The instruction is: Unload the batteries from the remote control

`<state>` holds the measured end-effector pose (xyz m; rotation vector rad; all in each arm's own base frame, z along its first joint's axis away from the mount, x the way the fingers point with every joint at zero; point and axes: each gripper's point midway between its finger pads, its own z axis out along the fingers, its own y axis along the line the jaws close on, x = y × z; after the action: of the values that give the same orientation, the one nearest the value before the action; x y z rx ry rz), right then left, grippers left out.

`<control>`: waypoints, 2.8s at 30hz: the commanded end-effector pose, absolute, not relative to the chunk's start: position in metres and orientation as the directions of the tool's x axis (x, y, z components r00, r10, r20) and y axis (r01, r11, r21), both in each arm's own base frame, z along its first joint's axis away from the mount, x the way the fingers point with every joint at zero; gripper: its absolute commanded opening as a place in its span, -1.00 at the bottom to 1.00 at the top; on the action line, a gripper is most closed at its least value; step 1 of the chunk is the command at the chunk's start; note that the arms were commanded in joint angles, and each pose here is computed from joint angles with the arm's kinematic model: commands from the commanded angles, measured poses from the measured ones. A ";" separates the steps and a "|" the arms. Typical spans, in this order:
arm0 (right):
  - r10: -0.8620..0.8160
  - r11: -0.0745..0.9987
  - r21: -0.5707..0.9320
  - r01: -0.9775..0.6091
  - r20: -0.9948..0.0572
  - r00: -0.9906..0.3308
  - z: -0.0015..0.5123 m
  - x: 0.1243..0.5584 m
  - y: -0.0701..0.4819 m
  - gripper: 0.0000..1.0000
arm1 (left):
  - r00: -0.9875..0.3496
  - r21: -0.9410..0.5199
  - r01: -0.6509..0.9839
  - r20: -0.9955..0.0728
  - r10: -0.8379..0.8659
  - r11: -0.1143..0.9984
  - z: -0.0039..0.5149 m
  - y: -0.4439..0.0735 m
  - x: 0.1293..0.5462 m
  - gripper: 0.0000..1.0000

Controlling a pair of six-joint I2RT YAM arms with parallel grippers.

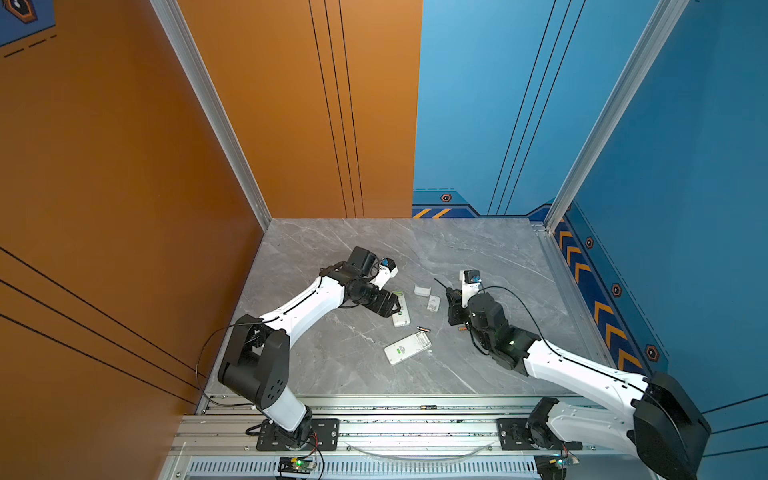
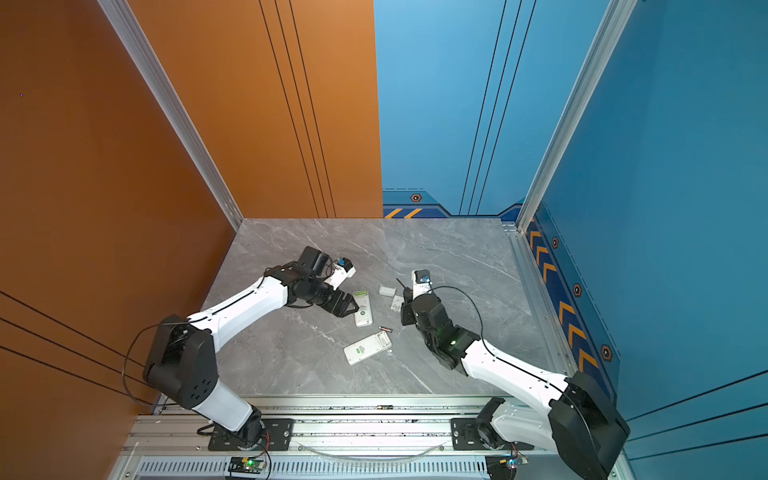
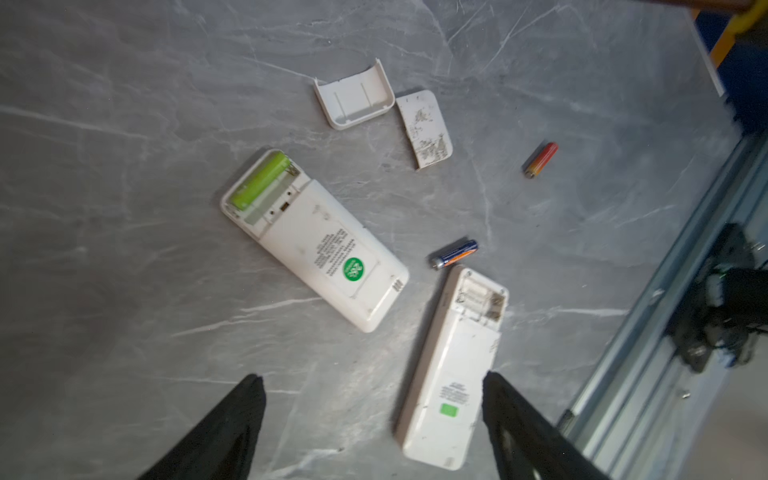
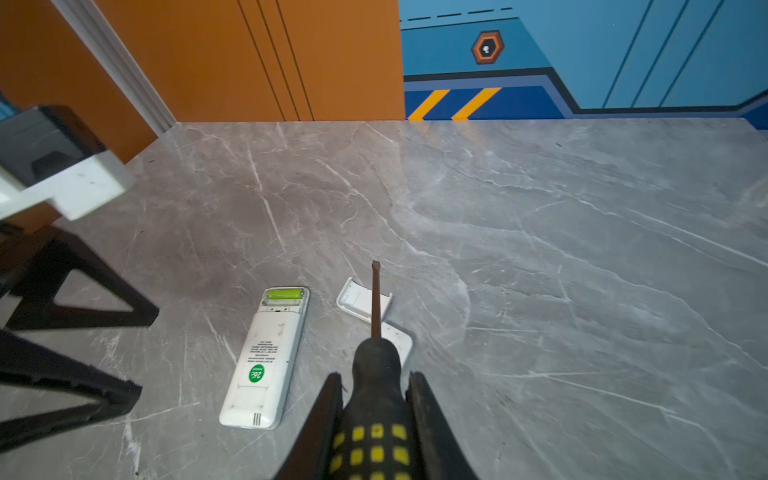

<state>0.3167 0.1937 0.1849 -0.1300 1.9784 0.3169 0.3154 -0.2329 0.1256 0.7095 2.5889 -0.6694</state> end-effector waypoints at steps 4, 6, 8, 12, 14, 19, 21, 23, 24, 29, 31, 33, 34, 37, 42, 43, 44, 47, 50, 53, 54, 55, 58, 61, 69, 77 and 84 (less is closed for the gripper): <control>0.095 0.961 0.205 -0.188 -0.877 -0.471 0.197 0.315 0.167 -1.00 | -0.975 -0.381 0.058 -0.218 -0.029 0.923 0.104 -0.238 0.310 0.61; 0.099 0.959 0.210 -0.191 -0.879 -0.466 0.201 0.316 0.167 -1.00 | -0.973 -0.330 -0.045 -0.199 -0.116 0.943 0.095 -0.229 0.312 0.57; 0.110 0.955 0.223 -0.197 -0.879 -0.464 0.203 0.319 0.167 -1.00 | -0.970 -0.294 -0.099 -0.185 -0.158 0.951 0.086 -0.228 0.312 0.75; 0.124 0.948 0.243 -0.206 -0.878 -0.462 0.204 0.322 0.168 -1.00 | -0.975 -0.185 -0.078 -0.192 -0.114 0.980 0.072 -0.234 0.314 0.92; 0.129 0.944 0.251 -0.212 -0.877 -0.462 0.204 0.324 0.169 -1.00 | -0.972 -0.159 -0.084 -0.202 -0.116 0.984 0.069 -0.238 0.318 0.94; 0.143 0.935 0.274 -0.225 -0.871 -0.470 0.200 0.326 0.171 -1.00 | -0.978 -0.074 -0.074 -0.190 -0.087 0.995 0.061 -0.246 0.323 0.92; 0.154 0.932 0.285 -0.223 -0.870 -0.469 0.199 0.326 0.170 -1.00 | -0.981 -0.046 -0.063 -0.180 -0.070 0.997 0.056 -0.247 0.325 0.78; 0.158 0.931 0.289 -0.225 -0.870 -0.467 0.199 0.327 0.170 -1.00 | -0.984 -0.012 -0.055 -0.170 -0.056 0.998 0.048 -0.247 0.324 0.75; 0.157 0.931 0.289 -0.223 -0.870 -0.468 0.198 0.327 0.168 -1.00 | -0.985 -0.008 -0.054 -0.164 -0.055 0.998 0.045 -0.248 0.324 0.64; 0.172 0.927 0.303 -0.222 -0.868 -0.466 0.198 0.332 0.163 -1.00 | -0.988 0.034 -0.040 -0.150 -0.034 0.999 0.035 -0.249 0.320 0.58; 0.178 0.926 0.306 -0.220 -0.870 -0.460 0.200 0.334 0.161 -1.00 | -0.989 0.036 -0.024 -0.144 -0.018 0.999 0.032 -0.253 0.319 0.51; 0.185 0.925 0.312 -0.217 -0.869 -0.459 0.200 0.336 0.159 -1.00 | -0.990 0.034 -0.010 -0.139 -0.005 0.999 0.029 -0.258 0.318 0.38; 0.186 0.926 0.311 -0.213 -0.868 -0.460 0.199 0.337 0.158 -1.00 | -0.990 0.035 0.012 -0.137 0.017 0.999 0.029 -0.261 0.317 0.27; 0.186 0.923 0.316 -0.219 -0.865 -0.466 0.199 0.340 0.159 -1.00 | -0.989 0.044 0.058 -0.134 0.063 0.997 0.029 -0.260 0.313 0.08; 0.135 0.914 0.310 -0.263 -0.841 -0.523 0.187 0.337 0.171 -1.00 | -0.971 0.066 0.194 -0.129 0.201 0.979 0.032 -0.250 0.307 0.05; 0.111 0.912 0.303 -0.278 -0.833 -0.542 0.182 0.335 0.175 -1.00 | -0.962 0.063 0.230 -0.136 0.236 0.971 0.034 -0.250 0.306 0.04; 0.088 0.906 0.300 -0.300 -0.825 -0.559 0.178 0.332 0.179 -1.00 | -0.950 0.059 0.271 -0.147 0.277 0.961 0.037 -0.251 0.306 0.03; 0.020 0.865 0.309 -0.395 -0.808 -0.588 0.172 0.322 0.199 -1.00 | -0.898 0.038 0.396 -0.190 0.396 0.917 0.044 -0.251 0.304 -0.03; -0.017 0.825 0.330 -0.458 -0.797 -0.604 0.170 0.315 0.217 -1.00 | -0.828 -0.005 0.529 -0.224 0.515 0.849 0.046 -0.253 0.297 -0.04; -0.053 0.789 0.350 -0.505 -0.781 -0.623 0.168 0.306 0.232 -1.00 | -0.778 -0.026 0.609 -0.211 0.592 0.792 0.043 -0.250 0.289 -0.24; -0.060 0.781 0.356 -0.514 -0.776 -0.628 0.166 0.303 0.237 -1.00 | -0.759 -0.028 0.635 -0.213 0.616 0.772 0.042 -0.250 0.287 -0.26; -0.066 0.775 0.363 -0.518 -0.769 -0.636 0.164 0.301 0.241 -1.00 | -0.748 -0.028 0.649 -0.210 0.630 0.761 0.041 -0.248 0.285 -0.27; -0.084 0.768 0.376 -0.518 -0.742 -0.665 0.157 0.296 0.250 -1.00 | -0.733 -0.027 0.667 -0.201 0.650 0.744 0.038 -0.242 0.283 -0.29; -0.094 0.801 0.349 -0.486 -0.728 -0.679 0.152 0.294 0.248 -1.00 | -0.727 -0.023 0.673 -0.202 0.656 0.739 0.039 -0.238 0.284 -0.30; -0.144 0.843 0.294 -0.450 -0.684 -0.715 0.135 0.273 0.254 -1.00 | -0.709 -0.004 0.690 -0.204 0.675 0.724 0.040 -0.234 0.286 -0.36; -0.125 0.901 0.213 -0.379 -0.707 -0.696 0.138 0.281 0.243 -1.00 | -0.708 0.012 0.689 -0.203 0.676 0.725 0.041 -0.228 0.288 -0.38; -0.099 0.912 0.217 -0.348 -0.707 -0.700 0.139 0.285 0.241 -1.00 | -0.708 0.019 0.688 -0.204 0.676 0.725 0.042 -0.228 0.290 -0.40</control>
<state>0.2790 0.2407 0.1312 -0.3612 2.3365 0.4529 0.2874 -0.2305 0.0311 1.0965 2.7592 -0.0845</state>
